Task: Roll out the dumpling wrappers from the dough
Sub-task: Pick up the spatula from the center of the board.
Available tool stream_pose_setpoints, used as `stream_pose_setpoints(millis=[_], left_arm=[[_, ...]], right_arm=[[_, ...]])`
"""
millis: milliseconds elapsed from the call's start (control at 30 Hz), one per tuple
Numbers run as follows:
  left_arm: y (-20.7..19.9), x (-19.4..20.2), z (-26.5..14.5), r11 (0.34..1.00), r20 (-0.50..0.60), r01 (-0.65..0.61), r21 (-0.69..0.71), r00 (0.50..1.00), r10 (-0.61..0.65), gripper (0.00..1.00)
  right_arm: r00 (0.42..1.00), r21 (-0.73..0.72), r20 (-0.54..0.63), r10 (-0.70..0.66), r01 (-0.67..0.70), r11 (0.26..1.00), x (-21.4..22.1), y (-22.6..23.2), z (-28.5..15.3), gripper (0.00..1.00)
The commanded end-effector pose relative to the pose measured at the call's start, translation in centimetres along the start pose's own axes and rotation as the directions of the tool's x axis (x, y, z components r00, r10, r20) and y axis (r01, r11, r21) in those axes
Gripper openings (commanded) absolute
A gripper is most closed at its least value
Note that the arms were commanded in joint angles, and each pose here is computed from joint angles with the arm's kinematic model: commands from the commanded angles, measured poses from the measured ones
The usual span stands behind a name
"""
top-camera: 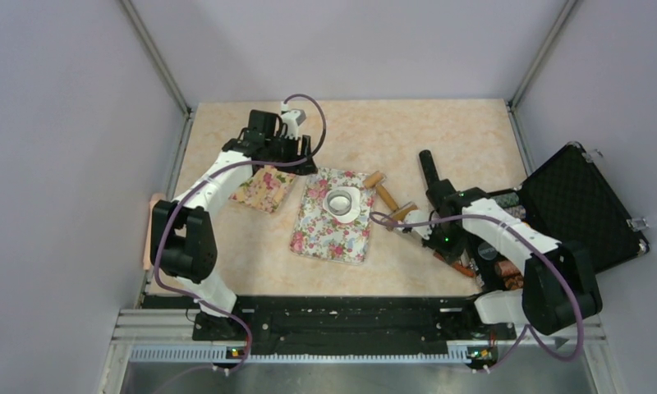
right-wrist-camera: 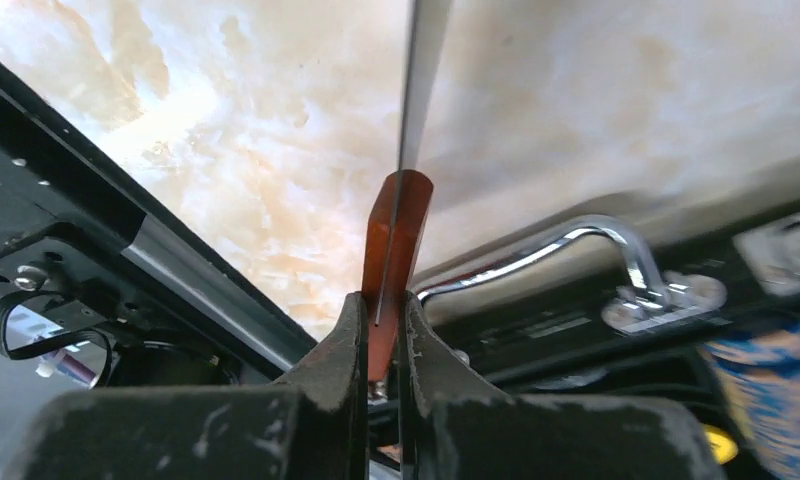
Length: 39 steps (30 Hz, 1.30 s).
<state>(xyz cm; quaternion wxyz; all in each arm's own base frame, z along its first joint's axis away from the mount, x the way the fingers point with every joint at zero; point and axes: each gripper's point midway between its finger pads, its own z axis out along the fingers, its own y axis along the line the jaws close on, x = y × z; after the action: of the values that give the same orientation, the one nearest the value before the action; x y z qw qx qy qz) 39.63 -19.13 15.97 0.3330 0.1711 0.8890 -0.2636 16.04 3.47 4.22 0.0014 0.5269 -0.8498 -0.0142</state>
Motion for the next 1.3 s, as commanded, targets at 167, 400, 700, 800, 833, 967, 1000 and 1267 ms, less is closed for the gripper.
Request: stream_pose_setpoints(millis=[167, 400, 700, 800, 833, 967, 1000, 1267], left_arm=[[-4.1, -3.5, -1.9, 0.982, 0.108, -0.089, 0.167, 0.992, 0.071, 0.65], [-7.0, -2.5, -1.9, 0.938, 0.115, -0.122, 0.324, 0.989, 0.089, 0.65], [-8.2, -0.6, -1.7, 0.916, 0.103, -0.153, 0.371, 0.987, 0.123, 0.65], [-8.2, -0.3, -1.9, 0.915, 0.101, -0.168, 0.368, 0.985, 0.14, 0.65], [-8.1, -0.2, -1.9, 0.915, 0.1, -0.168, 0.366, 0.985, 0.141, 0.65], [-8.2, -0.1, -2.0, 0.916, 0.105, -0.164, 0.366, 0.985, 0.135, 0.65], [-8.2, -0.1, -2.0, 0.915, 0.107, -0.165, 0.367, 0.985, 0.135, 0.65], [-8.3, 0.0, -2.1, 0.912, 0.108, -0.171, 0.372, 0.984, 0.141, 0.65]], right_arm=[[0.944, 0.209, 0.295, -0.146, 0.086, 0.974, -7.6, -4.7, -8.8, 0.0], [0.958, 0.15, 0.26, -0.118, 0.081, 0.985, -8.1, -5.0, -4.5, 0.0], [0.959, 0.147, 0.253, -0.129, 0.093, 0.985, -8.0, -5.0, -1.5, 0.27], [0.948, 0.184, 0.266, -0.173, 0.126, 0.975, -8.3, -5.5, -2.4, 0.53], [0.948, 0.186, 0.262, -0.178, 0.131, 0.974, -8.3, -5.6, -2.4, 0.57], [0.961, 0.122, 0.221, -0.165, 0.141, 0.983, -7.9, -5.1, -0.8, 0.61], [0.966, 0.094, 0.21, -0.152, 0.135, 0.986, -7.8, -4.8, -0.1, 0.62], [0.982, 0.073, 0.139, -0.129, 0.12, 0.99, -6.3, -4.6, 3.7, 0.66]])
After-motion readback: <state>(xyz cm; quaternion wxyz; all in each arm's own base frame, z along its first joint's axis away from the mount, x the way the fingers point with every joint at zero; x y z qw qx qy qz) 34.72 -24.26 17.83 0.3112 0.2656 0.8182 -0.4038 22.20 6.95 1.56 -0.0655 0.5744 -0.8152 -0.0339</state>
